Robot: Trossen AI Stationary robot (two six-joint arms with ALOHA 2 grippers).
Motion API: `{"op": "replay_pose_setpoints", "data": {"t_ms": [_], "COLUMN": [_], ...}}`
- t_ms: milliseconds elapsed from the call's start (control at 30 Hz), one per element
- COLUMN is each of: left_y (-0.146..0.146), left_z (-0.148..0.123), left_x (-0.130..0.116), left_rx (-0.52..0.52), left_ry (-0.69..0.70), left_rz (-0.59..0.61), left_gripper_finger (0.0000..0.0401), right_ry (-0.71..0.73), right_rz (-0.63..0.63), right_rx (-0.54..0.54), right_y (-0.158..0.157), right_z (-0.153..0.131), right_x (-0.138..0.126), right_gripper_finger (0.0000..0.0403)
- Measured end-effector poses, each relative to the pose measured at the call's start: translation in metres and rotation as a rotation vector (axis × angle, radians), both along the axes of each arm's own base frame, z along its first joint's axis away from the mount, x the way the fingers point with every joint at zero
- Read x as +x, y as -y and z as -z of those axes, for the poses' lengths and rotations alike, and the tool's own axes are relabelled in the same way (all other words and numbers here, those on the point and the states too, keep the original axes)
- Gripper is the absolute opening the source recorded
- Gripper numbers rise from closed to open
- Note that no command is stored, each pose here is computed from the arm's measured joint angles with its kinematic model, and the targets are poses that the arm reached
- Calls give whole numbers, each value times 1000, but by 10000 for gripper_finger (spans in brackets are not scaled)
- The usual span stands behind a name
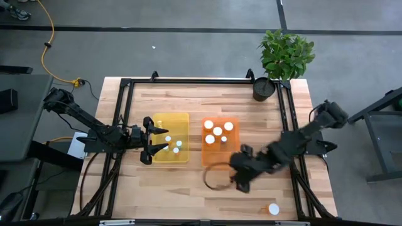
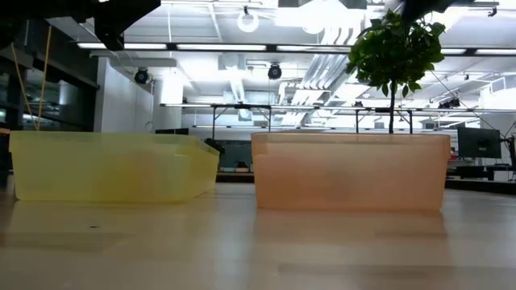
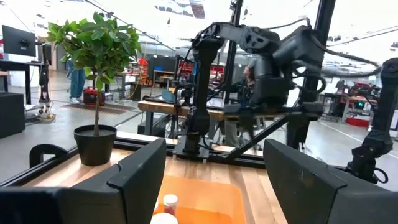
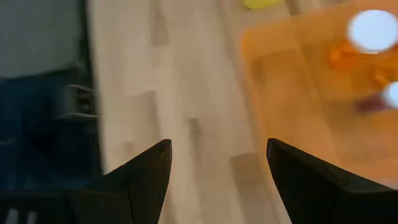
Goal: Pick and place medicine bottles into bin by pill shape (circle, oval)
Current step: Put the orange capsule bottle into the orange bin
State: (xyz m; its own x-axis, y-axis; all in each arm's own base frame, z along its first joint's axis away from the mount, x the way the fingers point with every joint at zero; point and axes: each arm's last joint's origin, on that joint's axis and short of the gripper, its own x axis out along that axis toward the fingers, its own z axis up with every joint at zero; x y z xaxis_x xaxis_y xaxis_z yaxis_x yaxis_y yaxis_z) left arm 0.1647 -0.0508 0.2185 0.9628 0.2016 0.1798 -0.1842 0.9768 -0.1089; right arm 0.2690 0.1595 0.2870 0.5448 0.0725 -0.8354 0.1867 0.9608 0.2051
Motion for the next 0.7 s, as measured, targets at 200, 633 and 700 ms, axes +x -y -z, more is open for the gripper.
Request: {"op": "replay_pose_setpoints", "data": {"t_ms": [200,633,700], "left_y": [0,0,0], "left_z": [0,0,0], "left_x": [0,0,0], "left_rx": [0,0,-4], "left_ry": [0,0,1], "left_rz": [0,0,1], "left_gripper_finger": [257,257,257], "right_ry": [61,-573,-670], "right_rz": [48,452,556], "right_rx": [-14,436,463], "right_y": [-18,-49,-60], "right_z": [2,21,25], "right_x": [-30,-73,-84], "right_gripper_finger": [256,256,256]}}
